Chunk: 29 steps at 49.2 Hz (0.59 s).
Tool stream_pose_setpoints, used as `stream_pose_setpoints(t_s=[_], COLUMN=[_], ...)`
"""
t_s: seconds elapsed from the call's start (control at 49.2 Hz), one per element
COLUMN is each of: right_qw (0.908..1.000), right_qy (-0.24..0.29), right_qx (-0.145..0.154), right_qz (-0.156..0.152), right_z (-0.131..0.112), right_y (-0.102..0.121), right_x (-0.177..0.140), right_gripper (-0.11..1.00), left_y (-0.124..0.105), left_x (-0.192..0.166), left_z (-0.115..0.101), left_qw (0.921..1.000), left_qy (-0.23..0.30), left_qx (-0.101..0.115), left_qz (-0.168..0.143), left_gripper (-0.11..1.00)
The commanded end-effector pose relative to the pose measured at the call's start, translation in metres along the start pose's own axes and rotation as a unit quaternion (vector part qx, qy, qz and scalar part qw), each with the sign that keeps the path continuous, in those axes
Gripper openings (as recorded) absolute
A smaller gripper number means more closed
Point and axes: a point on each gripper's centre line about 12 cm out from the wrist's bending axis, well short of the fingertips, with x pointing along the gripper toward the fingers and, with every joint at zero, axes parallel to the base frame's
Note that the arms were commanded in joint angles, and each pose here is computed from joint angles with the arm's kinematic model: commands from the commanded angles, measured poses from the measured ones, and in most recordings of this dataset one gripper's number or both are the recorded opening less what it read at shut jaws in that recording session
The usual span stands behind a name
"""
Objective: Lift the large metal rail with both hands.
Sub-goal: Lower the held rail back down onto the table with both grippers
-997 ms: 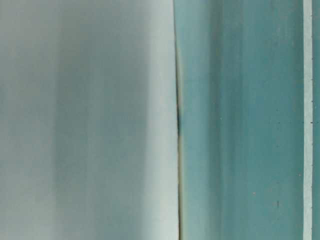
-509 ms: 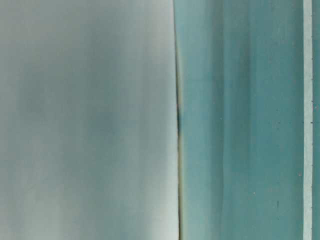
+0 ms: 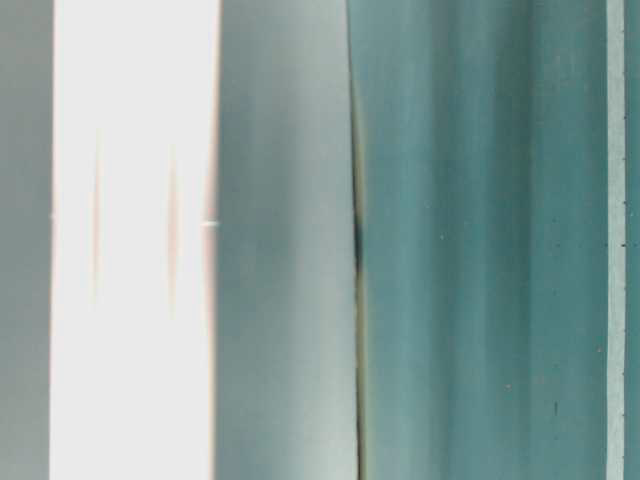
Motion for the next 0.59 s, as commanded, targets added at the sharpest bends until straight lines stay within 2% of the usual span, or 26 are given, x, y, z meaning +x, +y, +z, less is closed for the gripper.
stream_pose_setpoints(t_s=[0.0,0.122,0.386,0.57], right_qw=[0.9999,0.9999,0.9999,0.9999], right_qy=[-0.011,-0.008,-0.013,-0.014], right_qx=[0.007,0.007,0.002,0.001], right_qz=[-0.002,-0.003,-0.008,-0.009], right_z=[0.000,-0.004,-0.013,-0.018], right_y=[-0.002,-0.003,-0.007,-0.009], right_x=[0.004,0.019,0.052,0.075], right_gripper=[0.38,0.38,0.38,0.38], left_y=[0.004,0.004,0.009,0.009], left_x=[0.002,0.021,0.063,0.084], left_z=[0.000,-0.006,-0.028,-0.038], left_qw=[0.9997,0.9997,0.9998,1.0000], left_qy=[-0.025,-0.025,0.017,0.002], left_qx=[-0.006,-0.005,-0.007,-0.008], left_qz=[-0.002,-0.002,0.005,0.001], left_gripper=[0.36,0.36,0.36,0.36])
